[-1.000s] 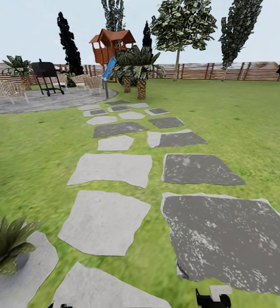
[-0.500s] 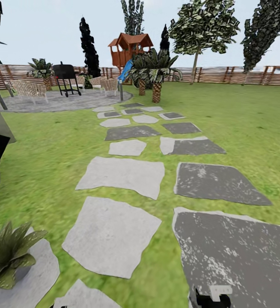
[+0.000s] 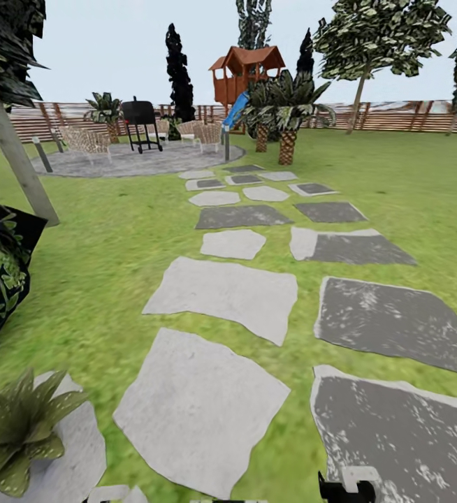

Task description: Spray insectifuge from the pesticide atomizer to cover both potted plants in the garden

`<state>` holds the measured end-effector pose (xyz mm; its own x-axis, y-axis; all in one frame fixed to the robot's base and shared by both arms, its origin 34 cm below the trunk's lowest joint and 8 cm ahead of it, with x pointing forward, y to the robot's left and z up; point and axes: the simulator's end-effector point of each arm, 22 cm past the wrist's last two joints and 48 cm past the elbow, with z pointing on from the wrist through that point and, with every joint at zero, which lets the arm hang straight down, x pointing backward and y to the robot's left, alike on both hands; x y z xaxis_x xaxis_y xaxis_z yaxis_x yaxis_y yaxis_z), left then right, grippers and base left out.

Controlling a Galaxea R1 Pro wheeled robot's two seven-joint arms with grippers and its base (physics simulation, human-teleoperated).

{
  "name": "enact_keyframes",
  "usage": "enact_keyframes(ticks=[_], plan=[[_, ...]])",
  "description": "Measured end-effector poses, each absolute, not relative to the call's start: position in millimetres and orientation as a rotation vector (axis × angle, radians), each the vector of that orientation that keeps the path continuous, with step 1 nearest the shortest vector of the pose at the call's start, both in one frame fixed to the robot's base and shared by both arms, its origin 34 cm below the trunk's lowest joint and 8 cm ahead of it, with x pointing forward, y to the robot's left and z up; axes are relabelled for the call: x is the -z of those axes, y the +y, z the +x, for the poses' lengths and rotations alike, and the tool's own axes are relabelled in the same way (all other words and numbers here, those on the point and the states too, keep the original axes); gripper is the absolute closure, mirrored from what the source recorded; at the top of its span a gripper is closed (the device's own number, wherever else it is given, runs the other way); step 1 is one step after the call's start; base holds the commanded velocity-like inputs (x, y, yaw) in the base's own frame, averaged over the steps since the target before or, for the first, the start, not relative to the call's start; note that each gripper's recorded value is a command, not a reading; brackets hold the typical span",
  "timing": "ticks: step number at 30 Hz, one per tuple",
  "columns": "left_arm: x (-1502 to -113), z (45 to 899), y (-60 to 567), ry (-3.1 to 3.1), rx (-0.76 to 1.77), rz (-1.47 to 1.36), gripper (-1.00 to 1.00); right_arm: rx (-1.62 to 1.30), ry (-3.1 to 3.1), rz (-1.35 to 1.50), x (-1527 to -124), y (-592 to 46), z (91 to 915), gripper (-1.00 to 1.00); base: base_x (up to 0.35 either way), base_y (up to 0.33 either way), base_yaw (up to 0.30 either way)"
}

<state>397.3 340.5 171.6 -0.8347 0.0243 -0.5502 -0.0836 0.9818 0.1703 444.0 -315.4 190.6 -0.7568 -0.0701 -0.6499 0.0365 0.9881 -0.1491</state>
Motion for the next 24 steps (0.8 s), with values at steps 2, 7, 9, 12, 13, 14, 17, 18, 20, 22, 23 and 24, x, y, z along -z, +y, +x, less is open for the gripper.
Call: enact_keyframes(ticks=[2,7,9,12,13,14,17,18,20,22,23,24], plan=[[-171.3,397.0,340.1,2.547,-0.251,-0.040,1.00,0.199,2.422,-0.023,-190.4,-315.8,443.5,-1.00,0.338,0.000,0.039],[-171.1,397.0,339.4,2.548,-0.249,-0.037,1.00,0.199,2.422,-0.024,-190.3,-315.7,443.7,-1.00,0.334,-0.057,0.005],[-171.1,396.9,339.8,2.548,-0.250,-0.038,1.00,0.200,2.422,-0.024,-190.3,-316.1,443.6,-1.00,0.315,-0.163,0.000],[-171.1,396.6,339.9,2.548,-0.250,-0.043,1.00,0.199,2.422,-0.023,-190.2,-315.9,443.3,-1.00,0.312,-0.165,0.000],[-171.1,396.7,339.9,2.548,-0.250,-0.044,1.00,0.199,2.422,-0.024,-190.2,-315.8,443.3,-1.00,0.324,-0.105,0.000],[-171.1,396.7,339.8,2.548,-0.250,-0.043,1.00,0.199,2.422,-0.023,-190.2,-315.8,443.3,-1.00,0.329,-0.067,0.000],[-171.2,397.0,339.6,2.548,-0.250,-0.039,1.00,0.199,2.423,-0.024,-190.2,-315.5,443.3,-1.00,0.337,-0.021,0.000],[-171.1,396.9,339.6,2.548,-0.250,-0.039,1.00,0.198,2.422,-0.024,-190.2,-315.5,443.5,-1.00,0.339,-0.006,0.000],[-171.1,396.9,339.5,2.548,-0.250,-0.038,1.00,0.199,2.422,-0.024,-190.3,-315.7,443.7,-1.00,0.339,-0.002,0.000],[-171.2,397.0,339.6,2.548,-0.250,-0.039,1.00,0.198,2.422,-0.024,-190.3,-315.3,443.6,-1.00,0.339,-0.001,0.000],[-171.1,396.8,339.6,2.548,-0.250,-0.040,1.00,0.199,2.422,-0.023,-190.2,-315.6,443.4,-1.00,0.339,0.000,0.000],[-171.1,396.8,339.6,2.548,-0.250,-0.041,1.00,0.199,2.422,-0.024,-190.2,-315.7,443.5,-1.00,0.339,0.000,0.000]])
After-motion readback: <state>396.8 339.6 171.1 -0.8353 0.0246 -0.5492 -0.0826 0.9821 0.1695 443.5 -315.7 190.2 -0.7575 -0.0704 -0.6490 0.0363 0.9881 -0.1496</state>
